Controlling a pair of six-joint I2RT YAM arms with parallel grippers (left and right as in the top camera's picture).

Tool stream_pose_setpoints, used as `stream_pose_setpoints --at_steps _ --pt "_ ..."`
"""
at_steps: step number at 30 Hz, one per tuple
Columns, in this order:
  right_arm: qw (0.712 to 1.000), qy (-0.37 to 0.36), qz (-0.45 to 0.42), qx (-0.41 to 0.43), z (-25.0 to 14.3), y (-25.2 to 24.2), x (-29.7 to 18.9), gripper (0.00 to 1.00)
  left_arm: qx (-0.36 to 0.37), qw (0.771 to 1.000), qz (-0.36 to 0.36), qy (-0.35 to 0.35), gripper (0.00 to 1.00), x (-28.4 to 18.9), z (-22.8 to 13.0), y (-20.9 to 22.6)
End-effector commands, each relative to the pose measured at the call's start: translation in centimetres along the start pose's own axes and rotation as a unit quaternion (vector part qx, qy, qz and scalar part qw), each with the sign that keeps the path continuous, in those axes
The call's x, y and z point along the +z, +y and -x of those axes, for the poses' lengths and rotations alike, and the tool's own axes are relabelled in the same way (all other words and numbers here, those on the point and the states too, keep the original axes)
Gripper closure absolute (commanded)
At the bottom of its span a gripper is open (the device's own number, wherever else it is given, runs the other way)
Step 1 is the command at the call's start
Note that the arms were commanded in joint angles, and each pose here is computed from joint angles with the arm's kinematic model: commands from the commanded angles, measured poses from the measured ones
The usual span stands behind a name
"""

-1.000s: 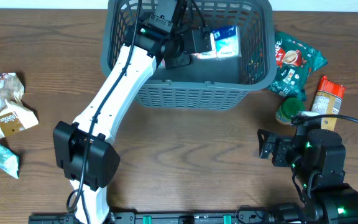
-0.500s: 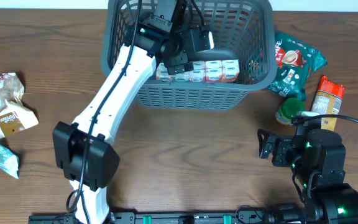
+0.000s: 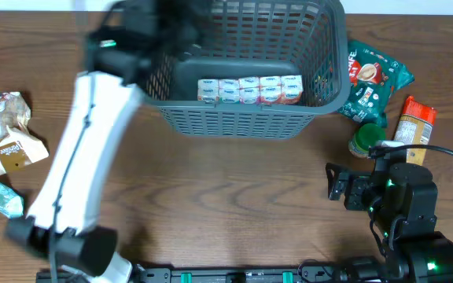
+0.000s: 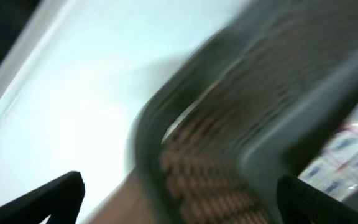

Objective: Pack container
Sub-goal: 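Grasp the dried mushroom bag with the left gripper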

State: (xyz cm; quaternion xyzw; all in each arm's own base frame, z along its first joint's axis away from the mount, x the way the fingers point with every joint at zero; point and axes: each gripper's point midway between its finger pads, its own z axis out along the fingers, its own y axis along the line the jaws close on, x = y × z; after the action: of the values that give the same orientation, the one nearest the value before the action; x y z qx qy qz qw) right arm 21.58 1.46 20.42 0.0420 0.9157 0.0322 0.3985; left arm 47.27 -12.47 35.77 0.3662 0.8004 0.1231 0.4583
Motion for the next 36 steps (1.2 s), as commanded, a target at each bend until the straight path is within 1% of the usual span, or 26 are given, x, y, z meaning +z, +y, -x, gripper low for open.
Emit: stream_pose_setpoints --at_steps 1,3,5,7,8,11,12,15,19,21,28,36 --pt "1.000 -0.005 -0.005 0.010 0.4 -0.2 -0.3 0.01 -0.167 0.980 0.100 0.049 0.02 -4.5 -4.6 6.6" --pt "1.000 -0.005 -0.005 0.010 0.4 -0.2 -0.3 0.01 -0.227 0.963 0.127 0.076 0.02 -6.9 -7.9 8.9" --pt "1.000 -0.005 -0.005 0.010 0.4 -0.2 -0.3 0.01 -0.287 0.939 0.160 0.100 0.02 -9.2 -11.3 11.1" --pt "1.000 -0.005 -0.006 0.010 0.4 -0.3 -0.3 0.01 -0.340 0.911 0.198 0.127 0.02 -11.6 -15.1 13.3" --pt "1.000 -0.005 -0.006 0.010 0.4 -0.3 -0.3 0.01 -0.357 0.898 0.217 0.141 0.01 -12.5 -17.0 14.4" --pt "1.000 -0.005 -0.006 0.010 0.4 -0.2 -0.3 0.01 -0.390 0.868 0.252 0.174 0.02 -13.9 -22.0 17.2" --pt "1.000 -0.005 -0.006 0.010 0.4 -0.2 -0.3 0.01 -0.395 0.864 0.254 0.181 0.02 -13.9 -23.3 17.9" --pt "1.000 -0.004 -0.005 0.010 0.3 -0.2 -0.3 0.01 -0.425 0.853 0.239 0.188 0.01 -12.6 -26.9 19.3" --pt "1.000 0.005 -0.007 0.009 -0.1 -0.3 -0.3 0.01 -0.469 0.821 0.235 0.227 0.01 -9.6 -32.4 20.2" --pt "1.000 0.012 -0.009 0.009 -0.5 -0.4 -0.3 0.01 -0.480 0.810 0.222 0.253 0.01 -7.9 -35.0 19.8" --pt "1.000 0.028 -0.012 0.008 -1.2 -0.5 -0.3 0.01 -0.497 0.790 0.190 0.303 0.01 -3.0 -41.0 18.7" --pt "0.999 0.028 -0.012 0.008 -1.3 -0.5 -0.3 0.01 -0.521 0.757 0.134 0.372 0.01 2.3 -48.3 14.6"
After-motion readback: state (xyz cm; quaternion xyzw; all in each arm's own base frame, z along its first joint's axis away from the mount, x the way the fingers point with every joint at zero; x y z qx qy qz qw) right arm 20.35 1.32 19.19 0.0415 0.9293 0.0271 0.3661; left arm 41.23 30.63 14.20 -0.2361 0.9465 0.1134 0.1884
